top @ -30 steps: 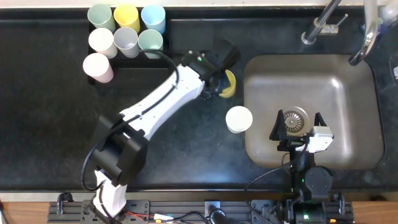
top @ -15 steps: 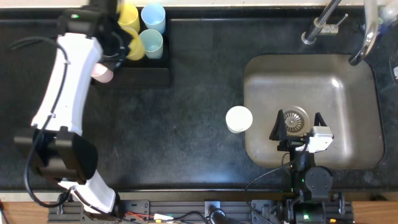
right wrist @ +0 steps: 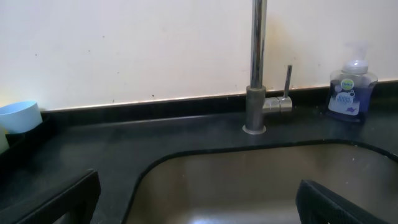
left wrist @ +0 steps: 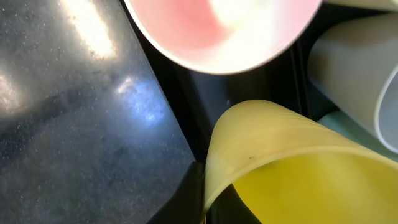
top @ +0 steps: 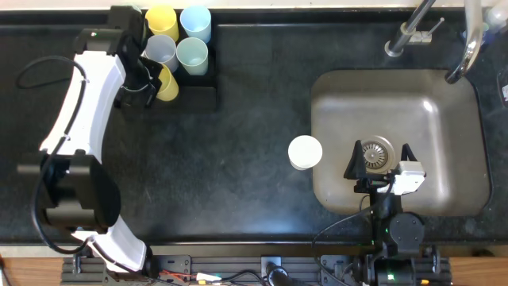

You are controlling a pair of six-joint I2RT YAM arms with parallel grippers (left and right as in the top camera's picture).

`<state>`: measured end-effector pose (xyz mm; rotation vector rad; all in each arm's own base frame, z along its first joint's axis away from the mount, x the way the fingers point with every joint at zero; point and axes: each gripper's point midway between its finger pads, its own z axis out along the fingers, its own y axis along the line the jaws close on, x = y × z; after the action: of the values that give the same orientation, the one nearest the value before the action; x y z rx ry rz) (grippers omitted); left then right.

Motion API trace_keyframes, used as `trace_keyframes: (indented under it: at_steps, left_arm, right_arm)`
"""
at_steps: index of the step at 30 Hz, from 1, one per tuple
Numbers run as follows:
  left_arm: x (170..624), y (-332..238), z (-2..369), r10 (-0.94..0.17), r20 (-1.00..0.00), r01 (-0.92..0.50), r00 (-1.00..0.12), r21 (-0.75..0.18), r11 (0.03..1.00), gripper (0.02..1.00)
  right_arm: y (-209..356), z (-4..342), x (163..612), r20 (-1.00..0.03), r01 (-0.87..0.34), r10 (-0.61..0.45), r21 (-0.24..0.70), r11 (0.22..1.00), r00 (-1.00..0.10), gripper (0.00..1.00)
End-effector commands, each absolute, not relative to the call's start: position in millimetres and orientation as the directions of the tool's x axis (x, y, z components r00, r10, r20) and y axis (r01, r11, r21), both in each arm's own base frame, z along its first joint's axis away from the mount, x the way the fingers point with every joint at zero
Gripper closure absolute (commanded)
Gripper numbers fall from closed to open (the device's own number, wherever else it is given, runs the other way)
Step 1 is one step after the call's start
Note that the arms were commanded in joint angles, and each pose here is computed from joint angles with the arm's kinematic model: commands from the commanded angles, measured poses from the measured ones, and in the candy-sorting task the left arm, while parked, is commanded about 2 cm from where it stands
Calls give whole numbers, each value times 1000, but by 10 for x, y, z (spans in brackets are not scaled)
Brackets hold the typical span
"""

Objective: Store Cups

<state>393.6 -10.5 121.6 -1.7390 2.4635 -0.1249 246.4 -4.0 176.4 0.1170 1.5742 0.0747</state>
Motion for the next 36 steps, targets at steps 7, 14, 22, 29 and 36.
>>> trace_keyframes:
  at_steps: [7,14,22,29,36]
  left_arm:
    - [3925,3,984,-955,-53,-953,-290,-73,294,961]
    - [3942,42,907,-953,-80,-954,-292,-52,297,961]
    - [4002,20,814,-947,-100,-950,-305,-46,310,947]
    - [4008,26,813,-945,-113,-948,-307,-44,314,921]
    - [4000,30,769,-945,-115,-949,-307,-42,314,921]
  right_arm:
    - [-45,1729,2467,-993,30,122,122,992,-4,3]
    - [-45,1729,2467,-993,30,122,122,992,-4,3]
    - [-45,1729,2467,-993,30,122,122,992,-4,3]
    - [-45,1729,2467,-993,30,122,122,992,-4,5]
    - [-45,1729,2467,-993,30,122,122,992,-4,5]
